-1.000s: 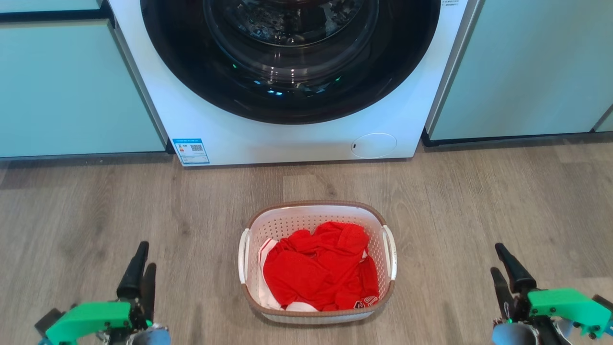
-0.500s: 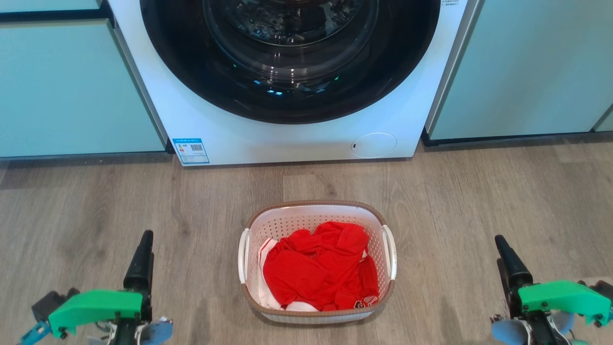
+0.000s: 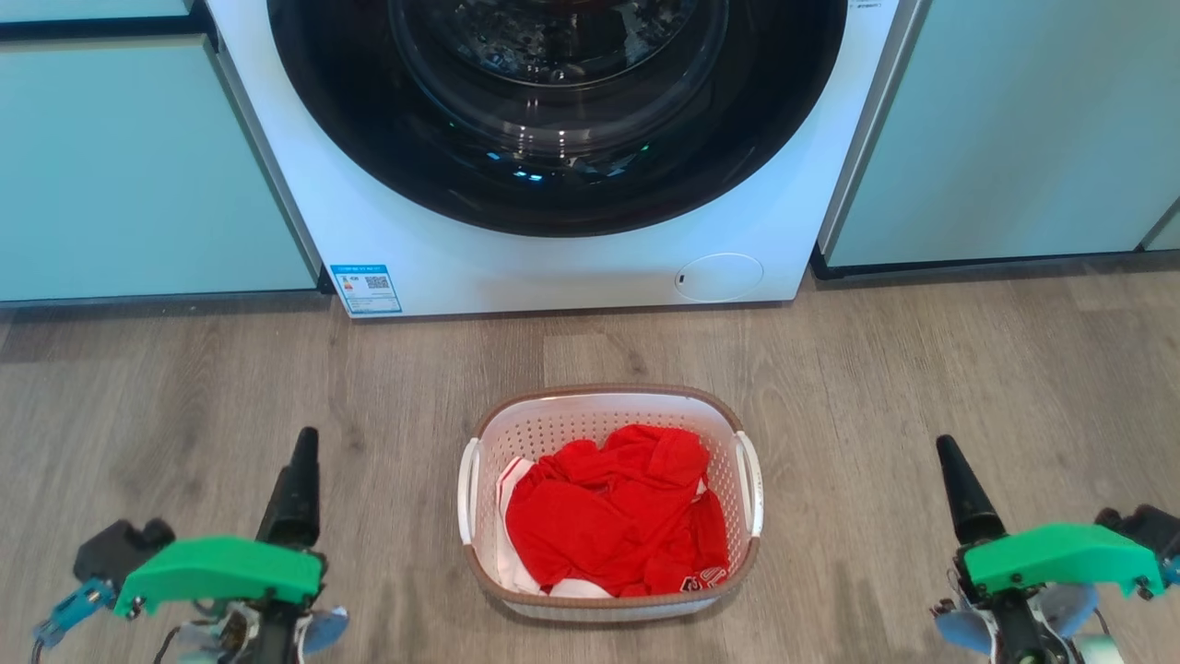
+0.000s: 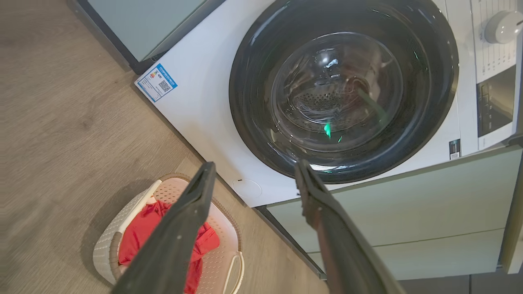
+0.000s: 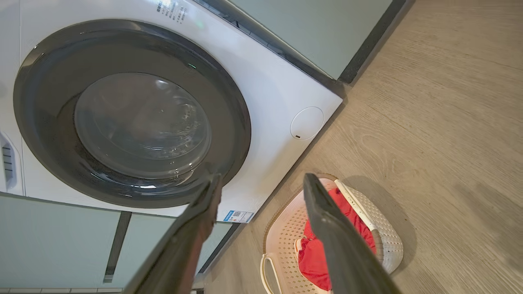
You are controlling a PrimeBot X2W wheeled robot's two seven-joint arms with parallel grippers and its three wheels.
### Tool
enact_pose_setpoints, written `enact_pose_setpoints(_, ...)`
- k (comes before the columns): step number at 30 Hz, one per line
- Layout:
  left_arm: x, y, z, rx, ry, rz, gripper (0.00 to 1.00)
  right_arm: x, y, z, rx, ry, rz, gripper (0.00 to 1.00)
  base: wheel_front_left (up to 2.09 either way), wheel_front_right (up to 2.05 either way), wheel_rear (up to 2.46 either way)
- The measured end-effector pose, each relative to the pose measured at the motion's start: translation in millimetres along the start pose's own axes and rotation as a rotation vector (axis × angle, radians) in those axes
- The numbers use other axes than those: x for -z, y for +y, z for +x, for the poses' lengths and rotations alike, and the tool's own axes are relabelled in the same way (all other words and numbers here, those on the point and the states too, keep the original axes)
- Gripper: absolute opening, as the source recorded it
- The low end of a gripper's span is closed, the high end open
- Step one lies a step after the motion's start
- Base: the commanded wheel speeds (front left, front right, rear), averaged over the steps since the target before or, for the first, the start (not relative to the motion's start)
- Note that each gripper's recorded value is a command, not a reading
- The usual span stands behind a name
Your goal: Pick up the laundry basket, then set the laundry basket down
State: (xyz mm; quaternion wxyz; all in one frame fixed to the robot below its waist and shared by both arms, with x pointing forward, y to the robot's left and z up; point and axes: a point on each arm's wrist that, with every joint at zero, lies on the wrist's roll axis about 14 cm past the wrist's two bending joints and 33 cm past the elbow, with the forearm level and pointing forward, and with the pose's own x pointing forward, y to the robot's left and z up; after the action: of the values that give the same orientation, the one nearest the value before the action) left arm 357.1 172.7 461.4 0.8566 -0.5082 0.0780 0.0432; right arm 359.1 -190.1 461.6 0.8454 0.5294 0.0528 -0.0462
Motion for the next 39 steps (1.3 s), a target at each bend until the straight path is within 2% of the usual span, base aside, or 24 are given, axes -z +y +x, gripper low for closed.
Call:
enact_pose_setpoints(19, 6, -14, -2, 0.028, -0.007, 0.354, 1.0, 7, 21, 0, -0.073, -0.004, -0.275, 1.0, 0.0, 0.0, 0.0)
enact_pose_setpoints(39, 7, -19, -10, 0.04, -0.045, 0.628, 1.0, 11, 33, -1, -0.128, -0.021, -0.499, 1.0, 0.0, 0.0, 0.0)
